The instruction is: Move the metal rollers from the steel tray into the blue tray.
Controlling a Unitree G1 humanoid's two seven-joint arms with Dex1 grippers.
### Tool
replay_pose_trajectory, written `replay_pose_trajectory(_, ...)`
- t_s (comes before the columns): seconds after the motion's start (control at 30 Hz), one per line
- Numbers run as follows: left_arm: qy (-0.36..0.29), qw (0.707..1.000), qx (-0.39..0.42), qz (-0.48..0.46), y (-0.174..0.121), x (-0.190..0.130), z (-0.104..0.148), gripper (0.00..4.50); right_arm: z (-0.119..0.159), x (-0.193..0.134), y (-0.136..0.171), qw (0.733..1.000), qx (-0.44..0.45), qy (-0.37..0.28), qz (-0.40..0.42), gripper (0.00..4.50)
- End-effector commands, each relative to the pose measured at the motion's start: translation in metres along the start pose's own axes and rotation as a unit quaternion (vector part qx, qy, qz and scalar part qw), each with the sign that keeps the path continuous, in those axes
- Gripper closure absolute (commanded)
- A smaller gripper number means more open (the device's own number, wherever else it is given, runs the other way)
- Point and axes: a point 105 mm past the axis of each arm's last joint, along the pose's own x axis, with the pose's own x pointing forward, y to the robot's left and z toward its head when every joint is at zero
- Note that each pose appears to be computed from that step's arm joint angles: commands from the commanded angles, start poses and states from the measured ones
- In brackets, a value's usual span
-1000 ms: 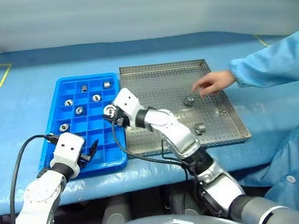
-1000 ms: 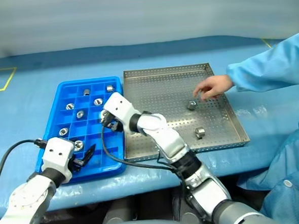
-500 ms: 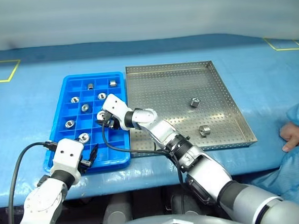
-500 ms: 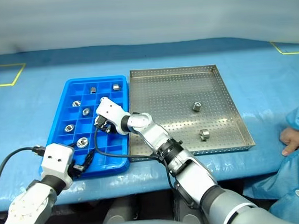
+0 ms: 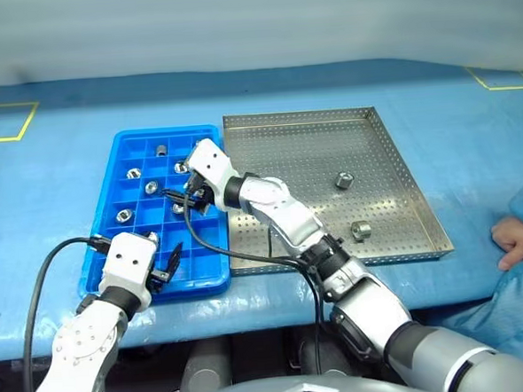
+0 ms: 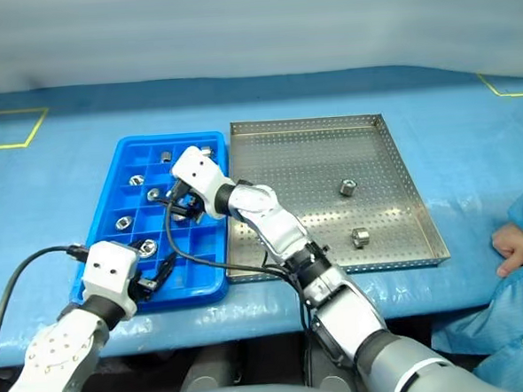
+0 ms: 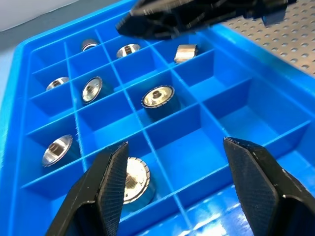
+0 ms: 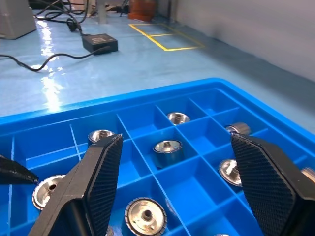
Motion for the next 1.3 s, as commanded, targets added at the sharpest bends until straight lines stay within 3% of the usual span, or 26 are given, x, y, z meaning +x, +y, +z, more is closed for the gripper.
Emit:
replay_pose_trajectory(0.03, -0.025, 0.999, 0.0, -0.026, -0.008, 0.006, 0.01, 1.17, -0.005, -0.045, -0.044, 0.993, -0.019, 0.031, -0.109, 0.81)
replay_pose_trajectory(0.17, -0.031, 0.998, 0.001, -0.046, -0.013, 0.014, 0.013, 1.17, -0.023, -0.082, -0.071, 0.975, -0.037, 0.086, -0.199, 0.81)
replay_pose_trajectory(0.27, -0.039, 0.997, 0.007, -0.066, -0.017, 0.023, 0.017, 1.17, -0.04, -0.107, -0.094, 0.948, -0.034, 0.125, -0.291, 0.81)
replay_pose_trajectory(0.6, -0.046, 0.995, 0.018, -0.085, -0.021, 0.032, 0.022, 1.17, -0.07, -0.129, -0.134, 0.864, 0.012, 0.146, -0.482, 0.81)
replay_pose_trajectory(0.8, -0.037, 0.996, 0.017, -0.076, -0.02, 0.026, 0.018, 1.17, -0.08, -0.133, -0.145, 0.833, 0.036, 0.152, -0.531, 0.81)
replay_pose_trajectory(1.27, -0.032, 0.997, 0.018, -0.062, -0.017, 0.022, 0.015, 1.17, -0.112, -0.132, -0.136, 0.813, 0.135, 0.18, -0.537, 0.81)
replay_pose_trajectory(1.3, -0.032, 0.997, 0.018, -0.062, -0.017, 0.022, 0.016, 1.17, -0.112, -0.132, -0.136, 0.812, 0.141, 0.177, -0.538, 0.99)
